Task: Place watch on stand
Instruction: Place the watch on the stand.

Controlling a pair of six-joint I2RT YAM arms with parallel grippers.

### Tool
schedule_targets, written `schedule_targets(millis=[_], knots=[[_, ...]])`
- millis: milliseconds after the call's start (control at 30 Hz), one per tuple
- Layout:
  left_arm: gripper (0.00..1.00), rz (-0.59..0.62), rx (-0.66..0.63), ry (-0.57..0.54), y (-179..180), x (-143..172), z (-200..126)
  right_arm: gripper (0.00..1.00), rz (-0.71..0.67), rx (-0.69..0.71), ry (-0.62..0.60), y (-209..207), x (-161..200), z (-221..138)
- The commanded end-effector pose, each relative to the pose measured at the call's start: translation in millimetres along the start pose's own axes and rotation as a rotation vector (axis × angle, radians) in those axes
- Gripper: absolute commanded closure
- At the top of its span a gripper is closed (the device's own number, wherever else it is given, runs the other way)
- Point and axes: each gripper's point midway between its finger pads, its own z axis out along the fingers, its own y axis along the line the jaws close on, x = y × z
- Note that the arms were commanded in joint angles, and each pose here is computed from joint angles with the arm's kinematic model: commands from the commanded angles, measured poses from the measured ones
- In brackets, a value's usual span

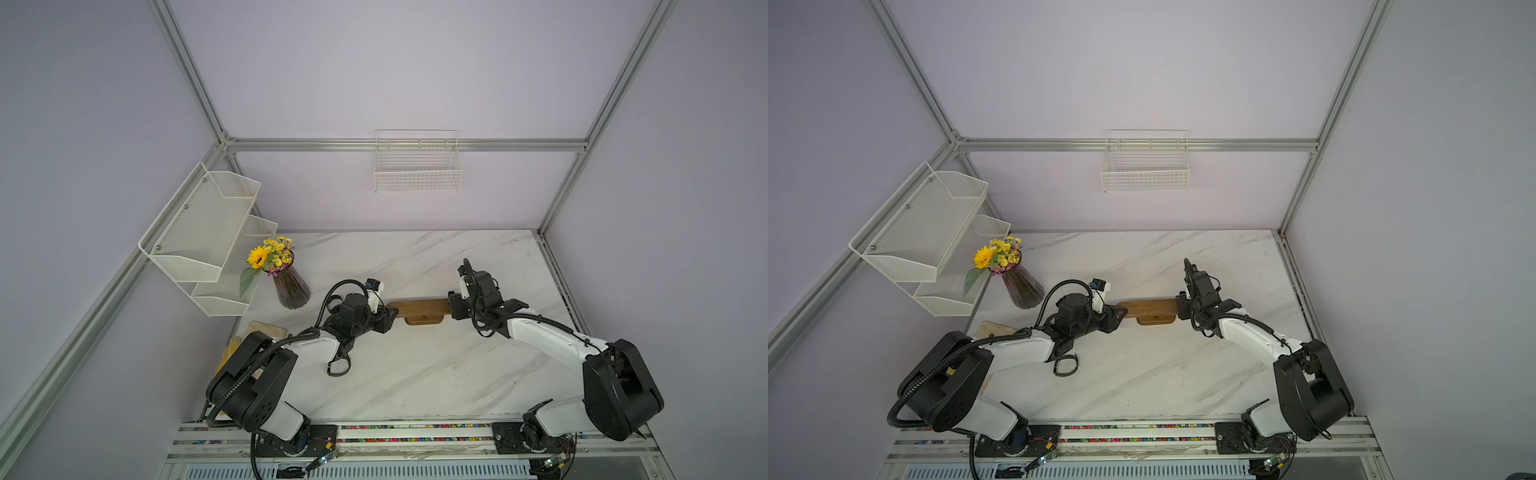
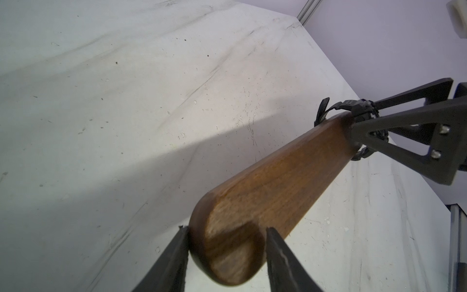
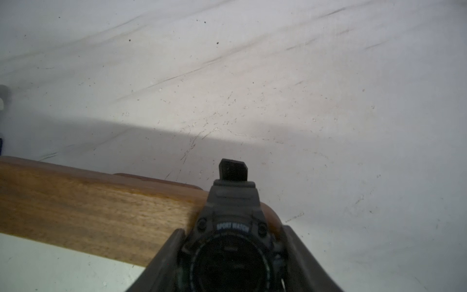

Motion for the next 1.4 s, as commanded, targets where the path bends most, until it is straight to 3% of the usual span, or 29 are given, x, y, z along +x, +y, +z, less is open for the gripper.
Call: schedule_targets(millis=[0, 967, 1367], knots=[[0.51, 0.02, 0.067, -0.078, -16.7, -29.0, 1.2, 0.57, 0.006, -0.013, -0.003, 13.3, -4.8, 2.6], [0.53, 0.01, 0.074, -0.067, -15.0, -23.7, 7.0, 0.57, -0.005, -0.033, 0.01, 67.4, 3.9, 10.0], [0.53, 0.009, 0.066, -0.07, -13.6, -22.8, 5.5, 0.46, -0.004, -0.031, 0.006, 71.6, 6.4, 6.6]])
